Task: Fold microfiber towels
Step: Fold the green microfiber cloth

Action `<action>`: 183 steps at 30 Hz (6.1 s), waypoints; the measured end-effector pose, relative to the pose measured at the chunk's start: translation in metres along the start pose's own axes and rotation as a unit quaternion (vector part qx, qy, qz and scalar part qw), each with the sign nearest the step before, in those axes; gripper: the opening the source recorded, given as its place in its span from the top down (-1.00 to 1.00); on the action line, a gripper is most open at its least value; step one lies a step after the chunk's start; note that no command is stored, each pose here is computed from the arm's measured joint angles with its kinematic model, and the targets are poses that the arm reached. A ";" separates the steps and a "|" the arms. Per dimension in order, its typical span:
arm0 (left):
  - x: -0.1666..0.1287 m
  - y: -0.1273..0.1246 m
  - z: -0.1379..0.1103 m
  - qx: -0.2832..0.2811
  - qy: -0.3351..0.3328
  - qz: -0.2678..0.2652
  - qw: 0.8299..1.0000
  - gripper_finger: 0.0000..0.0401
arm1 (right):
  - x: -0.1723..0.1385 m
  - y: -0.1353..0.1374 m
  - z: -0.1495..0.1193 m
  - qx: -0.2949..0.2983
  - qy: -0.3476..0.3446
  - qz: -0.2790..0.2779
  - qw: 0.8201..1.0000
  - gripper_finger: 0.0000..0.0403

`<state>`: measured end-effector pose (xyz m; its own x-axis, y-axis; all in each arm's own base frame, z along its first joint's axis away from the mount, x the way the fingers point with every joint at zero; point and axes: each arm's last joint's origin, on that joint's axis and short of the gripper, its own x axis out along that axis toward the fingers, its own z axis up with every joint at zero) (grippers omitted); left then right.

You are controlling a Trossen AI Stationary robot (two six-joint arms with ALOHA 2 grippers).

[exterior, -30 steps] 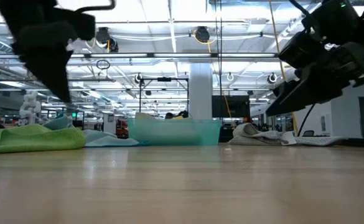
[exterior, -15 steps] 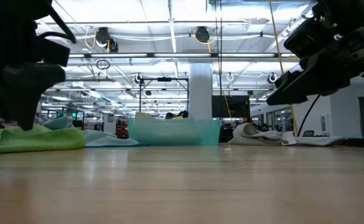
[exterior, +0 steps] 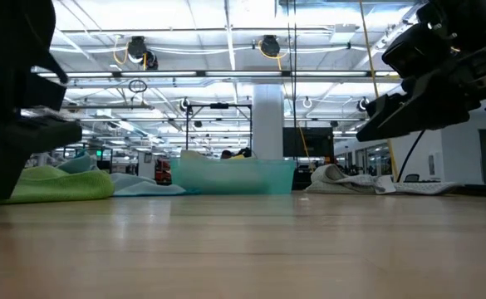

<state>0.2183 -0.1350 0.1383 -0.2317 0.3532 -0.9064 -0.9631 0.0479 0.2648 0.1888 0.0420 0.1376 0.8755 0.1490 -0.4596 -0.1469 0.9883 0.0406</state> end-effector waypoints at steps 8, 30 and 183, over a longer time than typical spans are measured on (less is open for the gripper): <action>0.008 -0.005 -0.006 -0.014 -0.005 0.010 1.000 -0.12 | 0.000 0.000 0.002 -0.032 -0.007 0.000 0.999 0.10; -0.007 -0.017 -0.028 0.047 -0.033 -0.099 0.993 0.97 | 0.000 0.000 0.002 -0.004 -0.008 0.001 1.000 0.10; -0.042 -0.132 0.000 0.264 -0.146 -0.463 0.834 0.91 | 0.033 0.032 -0.002 -0.128 0.124 -0.013 0.984 0.98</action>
<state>0.3555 -0.1558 0.1416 0.6945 0.1452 -0.7047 -0.4986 0.8032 -0.3259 0.2120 0.0786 0.1222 0.7454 0.0795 -0.6619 -0.2647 0.9465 -0.1845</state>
